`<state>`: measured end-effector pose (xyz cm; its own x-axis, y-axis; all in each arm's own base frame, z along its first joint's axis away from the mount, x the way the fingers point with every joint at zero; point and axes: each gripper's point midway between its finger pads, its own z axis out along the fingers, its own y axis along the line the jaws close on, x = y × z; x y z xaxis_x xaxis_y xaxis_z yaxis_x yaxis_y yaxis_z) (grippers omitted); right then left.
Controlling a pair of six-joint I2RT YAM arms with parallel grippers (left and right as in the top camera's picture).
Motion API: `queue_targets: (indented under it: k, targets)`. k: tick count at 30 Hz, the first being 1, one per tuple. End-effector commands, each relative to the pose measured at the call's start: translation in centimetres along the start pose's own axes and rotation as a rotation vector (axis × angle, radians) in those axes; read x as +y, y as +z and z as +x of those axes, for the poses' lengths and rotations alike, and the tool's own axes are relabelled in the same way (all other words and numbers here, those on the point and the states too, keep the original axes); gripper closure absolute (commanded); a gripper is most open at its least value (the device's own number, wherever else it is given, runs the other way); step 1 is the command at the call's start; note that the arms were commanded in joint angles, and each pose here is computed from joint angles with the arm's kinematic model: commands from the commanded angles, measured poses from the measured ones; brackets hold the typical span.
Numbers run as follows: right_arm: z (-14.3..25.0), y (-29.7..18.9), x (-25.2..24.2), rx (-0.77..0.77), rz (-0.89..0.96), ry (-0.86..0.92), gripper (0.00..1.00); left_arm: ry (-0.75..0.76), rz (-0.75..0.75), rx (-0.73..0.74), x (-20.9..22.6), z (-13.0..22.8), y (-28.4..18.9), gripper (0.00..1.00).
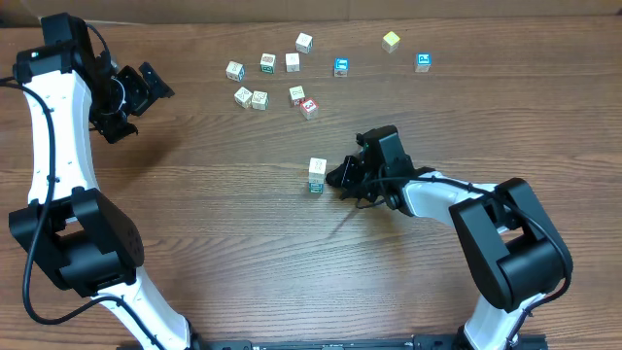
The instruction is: Form a tower
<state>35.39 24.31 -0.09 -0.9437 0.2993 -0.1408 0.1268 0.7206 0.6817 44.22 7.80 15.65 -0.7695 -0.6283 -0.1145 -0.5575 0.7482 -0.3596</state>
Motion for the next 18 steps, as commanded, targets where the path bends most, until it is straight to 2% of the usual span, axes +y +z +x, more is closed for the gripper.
queue_targets:
  k: [1,18]
  targets:
    - [0.60,0.49,-0.20,0.013,0.005,-0.009,0.96,0.029,0.015,-0.011,-0.65,-0.13,-0.42,0.00]
    - [-0.05,0.48,-0.72,-0.024,0.035,-0.006,0.96,0.029,0.015,-0.011,-0.65,-0.13,-0.42,0.00]
